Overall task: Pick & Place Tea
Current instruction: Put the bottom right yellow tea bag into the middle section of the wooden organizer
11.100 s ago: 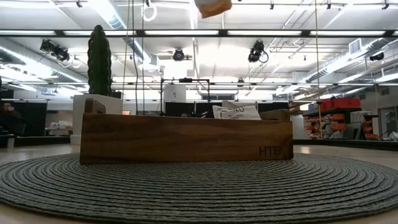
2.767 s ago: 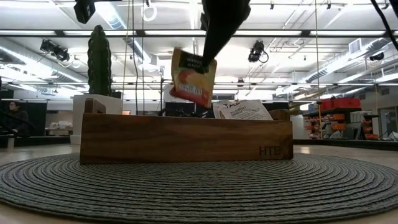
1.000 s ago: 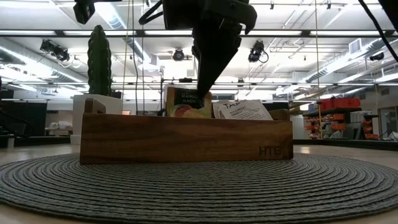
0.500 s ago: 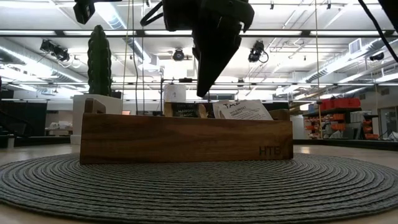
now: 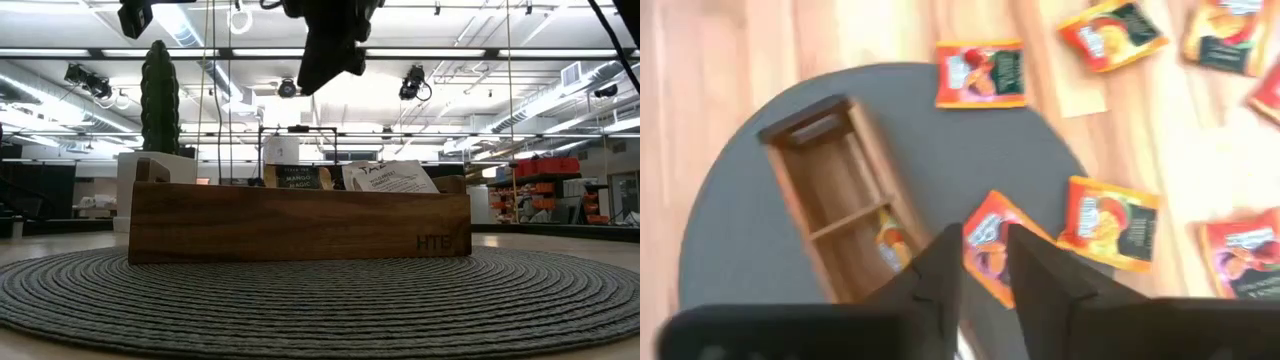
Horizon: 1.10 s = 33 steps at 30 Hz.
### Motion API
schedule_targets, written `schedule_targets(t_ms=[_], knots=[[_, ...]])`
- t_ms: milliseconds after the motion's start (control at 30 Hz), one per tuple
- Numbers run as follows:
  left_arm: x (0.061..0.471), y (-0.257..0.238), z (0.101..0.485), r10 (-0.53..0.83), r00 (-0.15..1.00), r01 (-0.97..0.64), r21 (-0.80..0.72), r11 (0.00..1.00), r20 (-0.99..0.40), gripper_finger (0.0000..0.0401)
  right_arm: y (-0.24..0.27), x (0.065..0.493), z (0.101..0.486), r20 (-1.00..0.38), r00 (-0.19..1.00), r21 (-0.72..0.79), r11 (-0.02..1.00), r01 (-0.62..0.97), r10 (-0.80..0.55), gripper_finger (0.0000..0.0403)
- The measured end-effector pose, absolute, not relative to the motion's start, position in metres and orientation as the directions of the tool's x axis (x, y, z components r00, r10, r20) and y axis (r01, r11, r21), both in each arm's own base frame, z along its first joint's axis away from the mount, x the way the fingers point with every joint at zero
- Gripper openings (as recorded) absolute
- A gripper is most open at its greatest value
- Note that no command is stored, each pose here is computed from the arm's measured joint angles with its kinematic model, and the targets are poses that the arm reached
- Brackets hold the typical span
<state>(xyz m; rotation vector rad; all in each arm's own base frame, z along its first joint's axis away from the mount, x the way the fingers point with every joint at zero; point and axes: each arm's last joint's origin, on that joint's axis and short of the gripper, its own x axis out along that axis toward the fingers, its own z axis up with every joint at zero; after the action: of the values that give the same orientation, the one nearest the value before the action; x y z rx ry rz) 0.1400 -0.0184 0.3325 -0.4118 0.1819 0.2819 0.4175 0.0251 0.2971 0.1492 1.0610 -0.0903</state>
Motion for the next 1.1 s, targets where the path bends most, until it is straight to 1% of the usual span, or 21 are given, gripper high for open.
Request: schedule_targets(t_ms=[100,167,267,533,700,767,967,1100], knots=[[0.140,-0.018,0.332,0.233,0.944,-0.306,-0.360,0.881,-0.233,0.0060,0.013,0.416,0.301,-0.869,0.494,0.094,0.984,0.149,0.008,0.0024],[0.140,-0.018,0.332,0.233,0.944,-0.305,-0.353,0.884,-0.233,0.0060,0.005,0.416,0.302,-0.867,0.496,0.125,0.982,0.140,0.039,0.0009],[0.140,-0.018,0.332,0.233,0.944,-0.305,-0.352,0.885,-0.233,0.0060,-0.006,0.417,0.302,-0.860,0.508,0.142,0.978,0.153,0.046,0.0010],[0.140,-0.018,0.332,0.233,0.943,-0.303,-0.327,0.895,-0.236,0.0060,-0.049,0.416,0.301,-0.820,0.535,0.317,0.939,0.130,0.203,0.0002],[0.140,-0.018,0.331,0.242,0.939,-0.313,-0.319,0.895,-0.243,0.0060,-0.082,0.406,0.275,-0.791,0.503,0.477,0.867,0.148,0.349,0.0001],[0.139,-0.018,0.330,0.244,0.937,-0.317,-0.315,0.895,-0.250,0.0060,-0.093,0.401,0.261,-0.782,0.488,0.522,0.835,0.173,0.387,0.0001],[0.139,-0.018,0.328,0.254,0.928,-0.333,-0.297,0.895,-0.273,0.0060,-0.115,0.385,0.226,-0.788,0.459,0.562,0.784,0.262,0.411,0.0001],[0.138,-0.017,0.328,0.272,0.923,-0.349,-0.291,0.891,-0.273,0.0060,-0.128,0.378,0.206,-0.787,0.473,0.576,0.747,0.333,0.396,0.0000]])
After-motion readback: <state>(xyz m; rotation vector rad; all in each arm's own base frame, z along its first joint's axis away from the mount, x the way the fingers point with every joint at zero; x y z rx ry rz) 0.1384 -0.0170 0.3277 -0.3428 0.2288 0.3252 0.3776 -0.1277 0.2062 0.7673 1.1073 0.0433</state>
